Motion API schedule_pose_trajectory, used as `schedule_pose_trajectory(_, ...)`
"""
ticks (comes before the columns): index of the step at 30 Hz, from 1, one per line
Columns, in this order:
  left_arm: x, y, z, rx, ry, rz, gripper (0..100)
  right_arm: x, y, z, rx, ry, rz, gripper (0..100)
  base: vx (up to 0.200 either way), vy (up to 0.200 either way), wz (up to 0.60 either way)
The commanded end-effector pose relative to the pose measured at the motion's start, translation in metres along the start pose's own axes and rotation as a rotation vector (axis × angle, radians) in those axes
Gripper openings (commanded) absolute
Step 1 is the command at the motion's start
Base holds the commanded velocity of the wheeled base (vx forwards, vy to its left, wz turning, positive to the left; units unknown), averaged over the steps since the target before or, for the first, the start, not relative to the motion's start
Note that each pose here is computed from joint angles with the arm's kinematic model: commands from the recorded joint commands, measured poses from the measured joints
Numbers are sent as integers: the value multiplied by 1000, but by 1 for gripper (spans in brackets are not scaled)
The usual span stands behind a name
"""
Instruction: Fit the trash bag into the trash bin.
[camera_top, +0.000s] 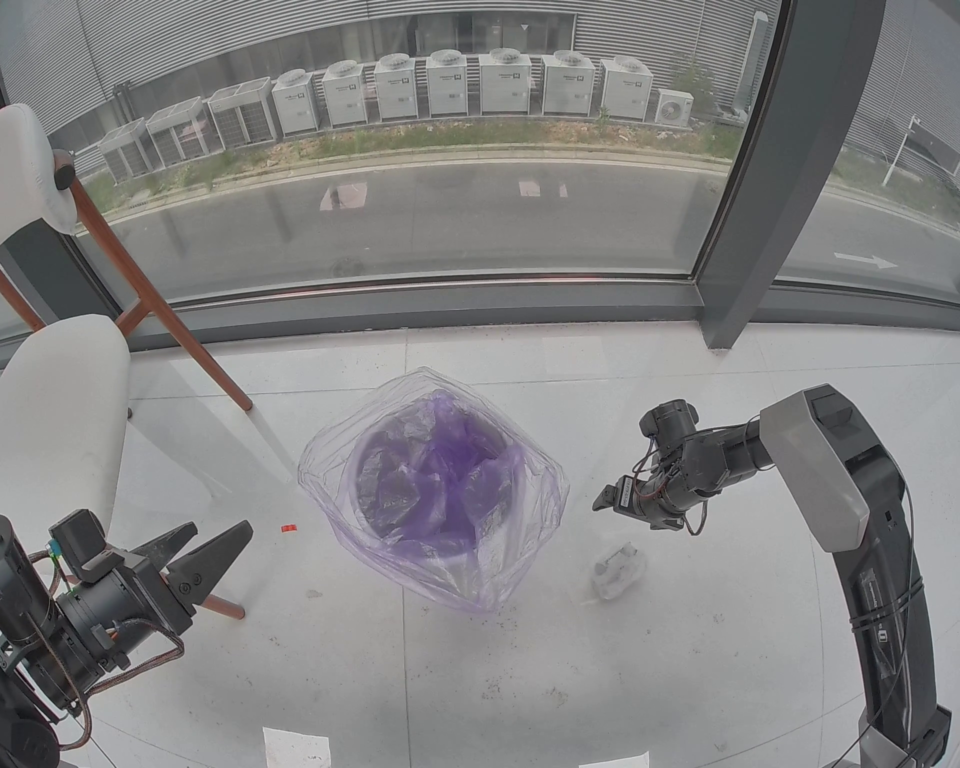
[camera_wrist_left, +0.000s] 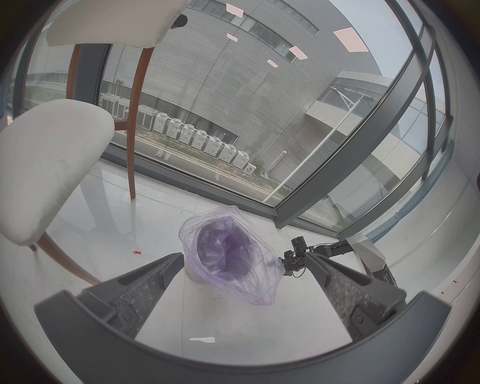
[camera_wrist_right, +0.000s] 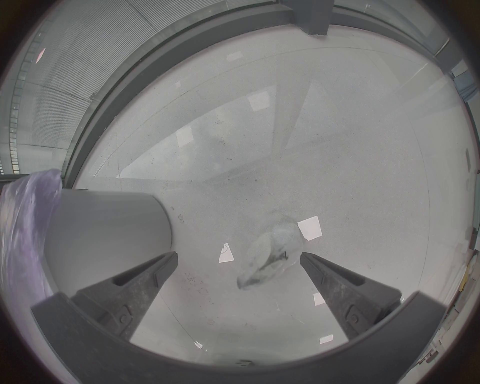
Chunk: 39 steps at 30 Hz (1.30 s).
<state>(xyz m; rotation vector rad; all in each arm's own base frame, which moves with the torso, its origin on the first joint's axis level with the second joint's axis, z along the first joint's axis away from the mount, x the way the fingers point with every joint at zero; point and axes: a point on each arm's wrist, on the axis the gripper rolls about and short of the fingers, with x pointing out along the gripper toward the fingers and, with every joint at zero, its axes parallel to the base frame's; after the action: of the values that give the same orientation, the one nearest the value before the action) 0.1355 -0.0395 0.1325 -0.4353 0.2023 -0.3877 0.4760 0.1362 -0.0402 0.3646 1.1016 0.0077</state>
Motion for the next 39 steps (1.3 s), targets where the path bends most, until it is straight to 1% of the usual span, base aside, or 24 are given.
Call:
schedule_pose_trajectory(1, -3, 2, -3, 3, 4, 29, 100, 29, 0, -11, -2, 74, -37, 100, 0, 0, 0)
schedule_pose_trajectory(5, -3, 2, -3, 3, 4, 29, 100, 33, 2, -18, -6, 94, -44, 100, 0, 0, 0)
schedule_pose_trajectory(11, -2, 3, -3, -5, 9, 26, 100, 33, 2, -18, 29, 89, -51, 100, 0, 0, 0)
schedule_pose_trajectory(15, -3, 3, -3, -55, 8, 23, 100, 32, 2, -17, 36, 89, -49, 100, -200, 0, 0)
schedule_pose_trajectory(20, -3, 3, -4, -56, 11, 26, 100, 33, 3, -16, 34, 76, -44, 100, -200, 0, 0)
schedule_pose_trajectory(23, -3, 4, -4, -47, 12, 35, 100, 46, -4, -22, 38, 92, -61, 100, -200, 0, 0)
schedule_pose_trajectory(25, -1, 4, -4, -46, 10, 49, 100, 58, -11, -31, 42, 123, -87, 100, 0, 0, 0)
schedule_pose_trajectory(28, -1, 5, -4, -46, -20, 110, 100, 73, -20, -41, 50, 149, -109, 100, 0, 0, 0)
schedule_pose_trajectory(29, -2, 5, -3, -46, -25, 112, 100, 76, -21, -43, 52, 154, -113, 100, 0, 0, 0)
schedule_pose_trajectory(30, -2, 5, -2, -45, -40, 125, 100, 87, -28, -52, 56, 178, -135, 100, 0, 0, 0)
schedule_pose_trajectory(33, -5, 5, -1, -43, -61, 129, 100, 112, -51, -72, 67, 221, -211, 100, 0, 0, 0)
schedule_pose_trajectory(35, -9, 3, 2, -44, -97, 136, 100, 126, -63, -86, 77, 256, -247, 100, 0, 0, 0)
schedule_pose_trajectory(37, -11, 3, 3, -45, -115, 151, 100, 131, -68, -92, 105, 271, -261, 100, 0, 0, 0)
schedule_pose_trajectory(39, -11, 3, 3, -45, -116, 156, 100, 130, -65, -92, 161, 272, -258, 100, 0, 0, 0)
